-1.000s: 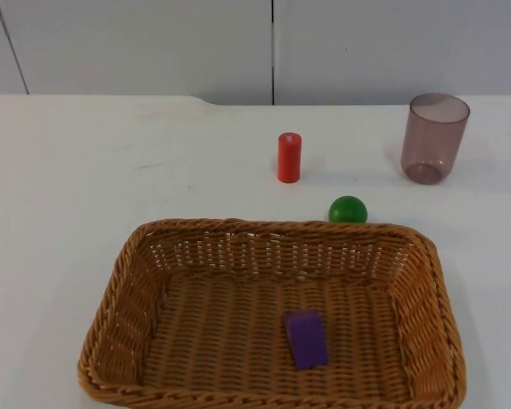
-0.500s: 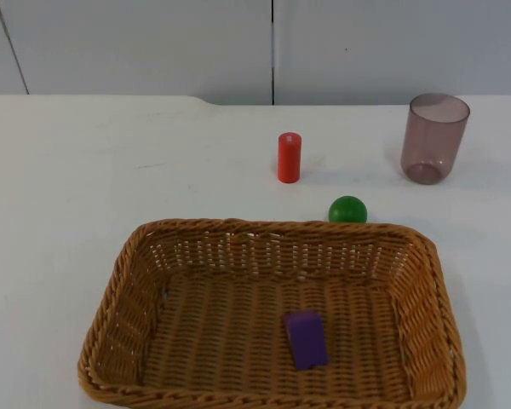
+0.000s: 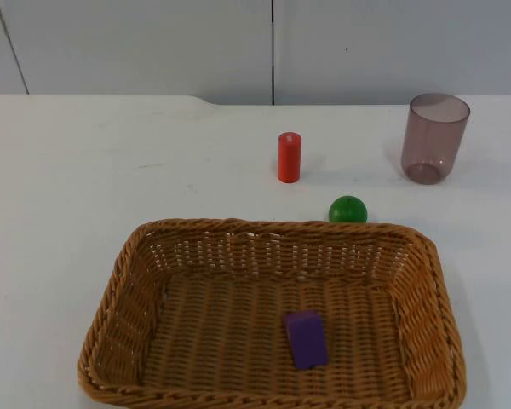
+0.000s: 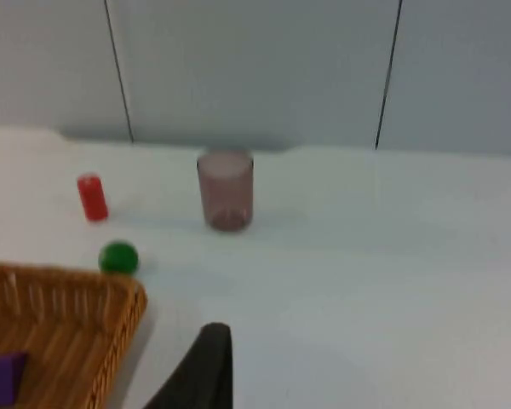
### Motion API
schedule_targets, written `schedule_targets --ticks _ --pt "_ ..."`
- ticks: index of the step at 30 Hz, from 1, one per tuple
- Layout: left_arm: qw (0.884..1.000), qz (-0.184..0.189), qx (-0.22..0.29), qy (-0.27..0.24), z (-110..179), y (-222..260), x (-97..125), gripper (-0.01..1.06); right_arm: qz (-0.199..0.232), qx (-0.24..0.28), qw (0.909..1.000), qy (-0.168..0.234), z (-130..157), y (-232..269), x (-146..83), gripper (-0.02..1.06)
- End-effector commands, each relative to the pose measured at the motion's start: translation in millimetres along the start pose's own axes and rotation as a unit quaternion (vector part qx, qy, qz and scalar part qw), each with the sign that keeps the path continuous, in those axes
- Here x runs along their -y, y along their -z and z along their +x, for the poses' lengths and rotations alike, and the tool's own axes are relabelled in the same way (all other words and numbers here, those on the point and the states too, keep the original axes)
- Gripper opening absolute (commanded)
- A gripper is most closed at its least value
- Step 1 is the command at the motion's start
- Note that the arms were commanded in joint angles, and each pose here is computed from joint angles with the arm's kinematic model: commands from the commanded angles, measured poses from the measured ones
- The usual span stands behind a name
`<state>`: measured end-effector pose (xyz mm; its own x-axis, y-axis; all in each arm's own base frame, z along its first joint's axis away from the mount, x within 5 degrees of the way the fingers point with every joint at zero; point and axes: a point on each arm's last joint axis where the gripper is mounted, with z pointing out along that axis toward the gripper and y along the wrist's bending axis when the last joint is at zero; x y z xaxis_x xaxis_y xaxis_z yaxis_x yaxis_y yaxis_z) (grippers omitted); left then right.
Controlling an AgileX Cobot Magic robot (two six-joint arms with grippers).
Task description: Pick up the basket with the left hand and place the triangular block into the basket with the right hand.
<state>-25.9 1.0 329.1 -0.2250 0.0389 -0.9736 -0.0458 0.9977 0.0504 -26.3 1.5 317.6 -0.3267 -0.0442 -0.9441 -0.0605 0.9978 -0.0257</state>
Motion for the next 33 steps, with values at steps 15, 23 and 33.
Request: schedule_targets --ticks 15,23,33 --pt "0.995 0.010 -0.099 0.008 36.6 -26.8 3.0 1.05 0.014 -0.072 0.9973 -0.008 29.7 -30.2 3.1 1.05" --pt "0.991 0.027 -0.133 -0.006 48.6 -32.9 2.0 1.05 0.015 -0.072 0.9973 -0.009 29.7 -30.2 3.1 1.05" --pt "0.991 0.031 -0.133 -0.008 48.6 -32.9 1.9 1.05 0.015 -0.072 0.9973 -0.009 29.7 -30.2 3.1 1.05"
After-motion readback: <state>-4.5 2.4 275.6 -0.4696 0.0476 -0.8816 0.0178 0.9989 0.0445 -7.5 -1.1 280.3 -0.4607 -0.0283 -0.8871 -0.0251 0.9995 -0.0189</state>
